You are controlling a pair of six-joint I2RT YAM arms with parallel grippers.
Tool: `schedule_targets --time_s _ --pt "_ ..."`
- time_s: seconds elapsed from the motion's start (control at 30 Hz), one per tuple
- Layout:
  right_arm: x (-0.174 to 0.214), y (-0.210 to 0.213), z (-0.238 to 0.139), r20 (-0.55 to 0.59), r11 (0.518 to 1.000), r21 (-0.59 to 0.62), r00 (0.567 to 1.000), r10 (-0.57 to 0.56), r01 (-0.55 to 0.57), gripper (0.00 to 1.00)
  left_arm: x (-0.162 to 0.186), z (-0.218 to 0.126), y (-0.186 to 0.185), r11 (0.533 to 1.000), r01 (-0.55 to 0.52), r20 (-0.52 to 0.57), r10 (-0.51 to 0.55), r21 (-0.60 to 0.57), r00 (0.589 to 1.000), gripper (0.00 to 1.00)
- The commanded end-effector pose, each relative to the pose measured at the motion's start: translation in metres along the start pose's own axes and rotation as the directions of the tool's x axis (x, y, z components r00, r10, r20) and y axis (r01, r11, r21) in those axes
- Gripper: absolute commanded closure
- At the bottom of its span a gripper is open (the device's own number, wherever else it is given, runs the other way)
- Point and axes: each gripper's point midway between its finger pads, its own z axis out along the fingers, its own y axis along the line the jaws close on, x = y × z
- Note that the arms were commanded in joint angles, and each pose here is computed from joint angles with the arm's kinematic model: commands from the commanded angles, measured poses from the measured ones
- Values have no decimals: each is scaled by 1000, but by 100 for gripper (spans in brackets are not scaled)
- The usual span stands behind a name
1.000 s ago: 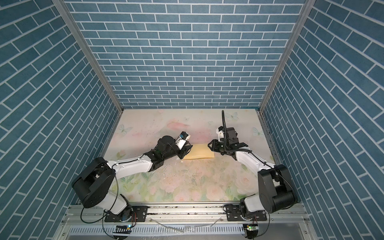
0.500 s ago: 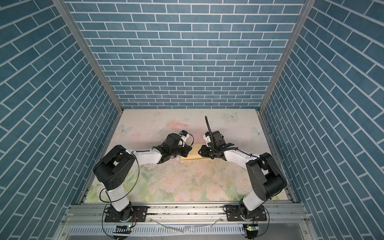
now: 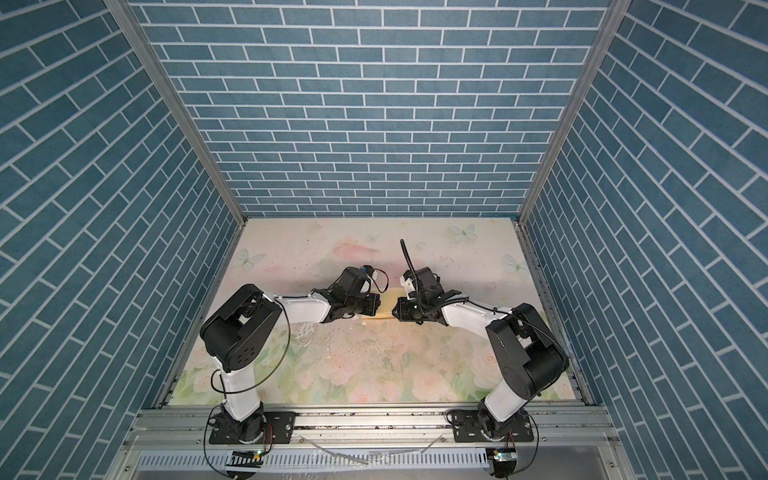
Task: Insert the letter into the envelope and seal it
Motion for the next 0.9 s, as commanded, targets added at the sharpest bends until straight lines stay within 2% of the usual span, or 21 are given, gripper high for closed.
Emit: schedule_targets --time_s 0.0,0.47,0.73,0.87 --pt "20 -13 9 -51 999 40 998 21 -19 78 4 4 11 999 25 -24 -26 -48 999 100" --pt "52 -38 14 -150 991 133 989 7 13 80 10 6 17 997 35 -41 -38 -73 998 100" --pt "52 -42 17 -175 987 157 985 -3 31 79 8 5 18 996 36 -39 -39 -80 998 100" --pt "44 -35 14 -154 989 142 988 -14 36 78 -5 -3 10 998 30 -2 -30 -62 1000 96"
